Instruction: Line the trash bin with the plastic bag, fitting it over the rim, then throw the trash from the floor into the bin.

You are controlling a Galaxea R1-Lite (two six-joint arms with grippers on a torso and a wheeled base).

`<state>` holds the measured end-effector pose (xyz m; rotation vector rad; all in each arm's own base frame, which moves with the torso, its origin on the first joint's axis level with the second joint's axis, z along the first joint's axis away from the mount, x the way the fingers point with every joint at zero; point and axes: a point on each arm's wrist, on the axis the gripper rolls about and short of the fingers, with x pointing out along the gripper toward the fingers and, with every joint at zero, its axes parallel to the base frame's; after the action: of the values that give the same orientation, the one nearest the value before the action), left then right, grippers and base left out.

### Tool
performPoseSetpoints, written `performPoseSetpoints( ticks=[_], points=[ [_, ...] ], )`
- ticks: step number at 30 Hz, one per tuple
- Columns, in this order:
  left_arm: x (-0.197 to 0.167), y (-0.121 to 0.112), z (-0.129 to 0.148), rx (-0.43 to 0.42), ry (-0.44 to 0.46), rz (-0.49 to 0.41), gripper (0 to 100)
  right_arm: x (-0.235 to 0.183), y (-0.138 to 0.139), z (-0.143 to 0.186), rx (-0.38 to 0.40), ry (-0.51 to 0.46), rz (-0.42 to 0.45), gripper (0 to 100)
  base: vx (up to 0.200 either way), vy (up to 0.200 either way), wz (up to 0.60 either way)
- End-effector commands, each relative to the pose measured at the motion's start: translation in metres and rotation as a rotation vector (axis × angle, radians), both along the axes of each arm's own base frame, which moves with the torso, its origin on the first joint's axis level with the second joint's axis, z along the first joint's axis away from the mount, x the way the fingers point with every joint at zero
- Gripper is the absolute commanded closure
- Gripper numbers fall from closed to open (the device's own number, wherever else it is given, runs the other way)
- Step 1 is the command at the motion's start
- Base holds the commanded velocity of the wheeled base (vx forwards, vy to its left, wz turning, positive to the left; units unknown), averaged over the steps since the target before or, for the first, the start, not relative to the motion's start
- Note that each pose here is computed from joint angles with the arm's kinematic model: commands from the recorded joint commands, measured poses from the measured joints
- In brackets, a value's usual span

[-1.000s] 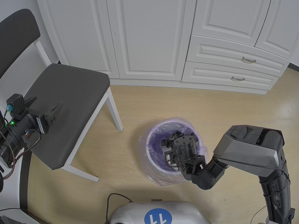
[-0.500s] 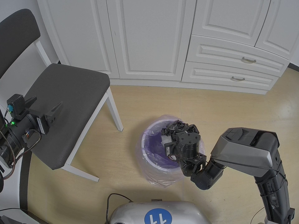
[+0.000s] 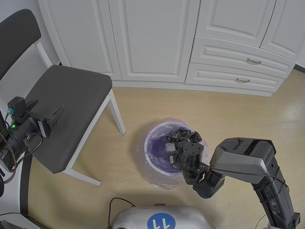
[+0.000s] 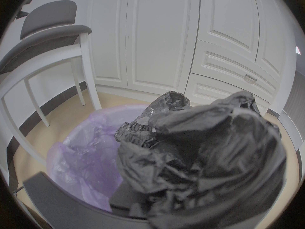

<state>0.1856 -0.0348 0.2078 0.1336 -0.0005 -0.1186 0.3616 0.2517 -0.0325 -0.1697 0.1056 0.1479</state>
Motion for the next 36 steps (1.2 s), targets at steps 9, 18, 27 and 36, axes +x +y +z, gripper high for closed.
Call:
performPoseSetpoints(
  ticks=[9, 18, 27, 36],
  points=[
    [0.000, 0.000, 0.000, 0.001, 0.000, 0.000, 0, -0.006, 0.002, -0.002, -0.011, 0.014, 0.012, 0, 0.000, 0.000, 0.00],
    [0.000, 0.000, 0.000, 0.001, 0.000, 0.000, 0, -0.006, 0.001, 0.001, -0.011, 0.014, 0.012, 0, 0.000, 0.000, 0.00],
    [0.000, 0.000, -0.002, 0.002, 0.008, -0.001, 0, -0.013, -0.008, 0.038, 0.019, -0.024, 0.015, 0, 0.000, 0.000, 0.00],
    [-0.002, 0.001, 0.000, 0.008, -0.002, 0.003, 0, -0.062, -0.078, 0.141, 0.048, -0.072, 0.081, 0, 0.000, 0.000, 0.00]
  ],
)
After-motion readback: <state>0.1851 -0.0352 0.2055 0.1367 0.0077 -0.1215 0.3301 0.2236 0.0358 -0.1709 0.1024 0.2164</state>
